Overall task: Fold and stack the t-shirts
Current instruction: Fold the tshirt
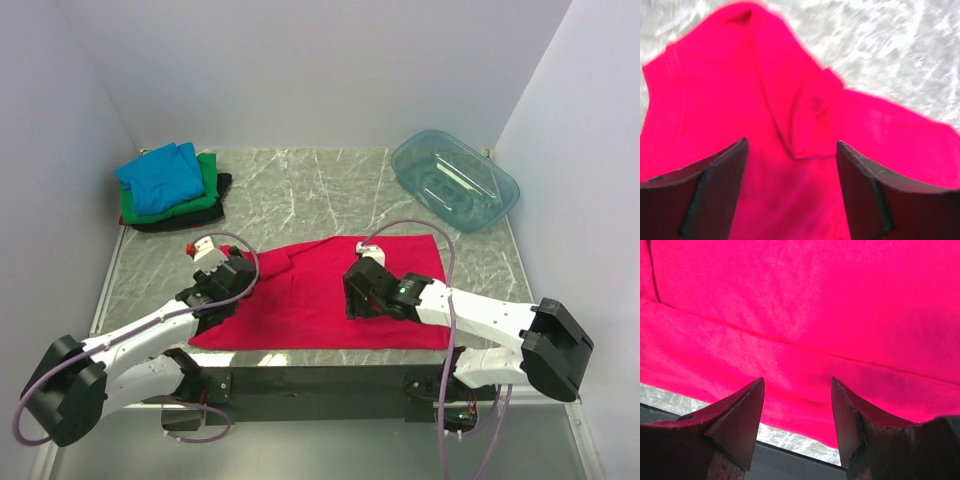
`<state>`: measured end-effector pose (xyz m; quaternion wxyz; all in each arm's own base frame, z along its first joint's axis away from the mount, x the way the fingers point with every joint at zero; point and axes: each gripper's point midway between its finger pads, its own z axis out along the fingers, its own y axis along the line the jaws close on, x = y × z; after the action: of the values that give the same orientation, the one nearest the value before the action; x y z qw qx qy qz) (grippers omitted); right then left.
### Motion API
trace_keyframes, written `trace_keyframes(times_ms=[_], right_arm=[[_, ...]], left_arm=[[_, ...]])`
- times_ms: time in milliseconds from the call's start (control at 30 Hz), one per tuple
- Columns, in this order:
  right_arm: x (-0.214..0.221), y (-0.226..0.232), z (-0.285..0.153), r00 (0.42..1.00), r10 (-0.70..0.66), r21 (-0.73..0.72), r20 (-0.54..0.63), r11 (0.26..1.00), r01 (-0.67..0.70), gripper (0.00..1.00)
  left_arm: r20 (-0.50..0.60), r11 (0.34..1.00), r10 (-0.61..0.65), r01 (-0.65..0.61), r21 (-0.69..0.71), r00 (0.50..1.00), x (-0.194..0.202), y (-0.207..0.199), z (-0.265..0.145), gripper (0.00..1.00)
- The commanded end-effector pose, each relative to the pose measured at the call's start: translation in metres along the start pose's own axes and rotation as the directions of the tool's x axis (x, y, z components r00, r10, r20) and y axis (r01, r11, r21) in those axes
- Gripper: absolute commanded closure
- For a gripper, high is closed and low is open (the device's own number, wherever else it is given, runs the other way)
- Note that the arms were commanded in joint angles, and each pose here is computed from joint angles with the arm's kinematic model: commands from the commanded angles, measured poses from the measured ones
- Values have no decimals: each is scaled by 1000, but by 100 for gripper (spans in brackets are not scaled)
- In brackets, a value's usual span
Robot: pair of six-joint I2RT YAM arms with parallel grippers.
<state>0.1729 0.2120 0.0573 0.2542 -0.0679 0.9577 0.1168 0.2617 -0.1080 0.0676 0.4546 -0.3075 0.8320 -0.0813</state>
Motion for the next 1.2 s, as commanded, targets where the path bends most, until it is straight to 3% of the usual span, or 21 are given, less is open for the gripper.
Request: trace_keyframes(times_ms=[0, 33, 167, 333, 500, 700, 1033, 1167], right_arm=[[-25, 14, -7, 998, 0, -32, 67, 999, 2, 37], [-26, 13, -8, 998, 0, -31, 70, 1000, 2, 37], [-29, 13, -10, 997, 8, -31, 79, 999, -6, 37], [-23, 5, -10, 997, 25, -14, 77, 1000, -24, 37], [-17, -10, -17, 994, 54, 2, 91, 999, -55, 37], [-19, -20, -22, 991, 74, 4, 114, 997, -75, 37], [-24, -11, -19, 993, 59, -15, 105, 998, -58, 37], [-23, -8, -16, 994, 56, -22, 98, 998, -54, 37]], left_arm=[[101, 997, 26, -33, 65, 995, -34, -27, -8, 23], [128, 993, 31, -45, 106, 991, -44, -43, -9, 22], [133, 937, 270, -292, 190, 954, -44, -95, 7, 22], [53, 893, 381, -382, 239, 923, -28, -142, 36, 24], [-79, 888, 452, -441, 132, 888, 4, -123, 68, 24], [-132, 895, 446, -445, 42, 885, 18, -86, 75, 23], [-78, 949, 274, -282, -139, 959, 3, -10, 36, 22], [-41, 976, 184, -187, -112, 982, -7, -2, 14, 22]])
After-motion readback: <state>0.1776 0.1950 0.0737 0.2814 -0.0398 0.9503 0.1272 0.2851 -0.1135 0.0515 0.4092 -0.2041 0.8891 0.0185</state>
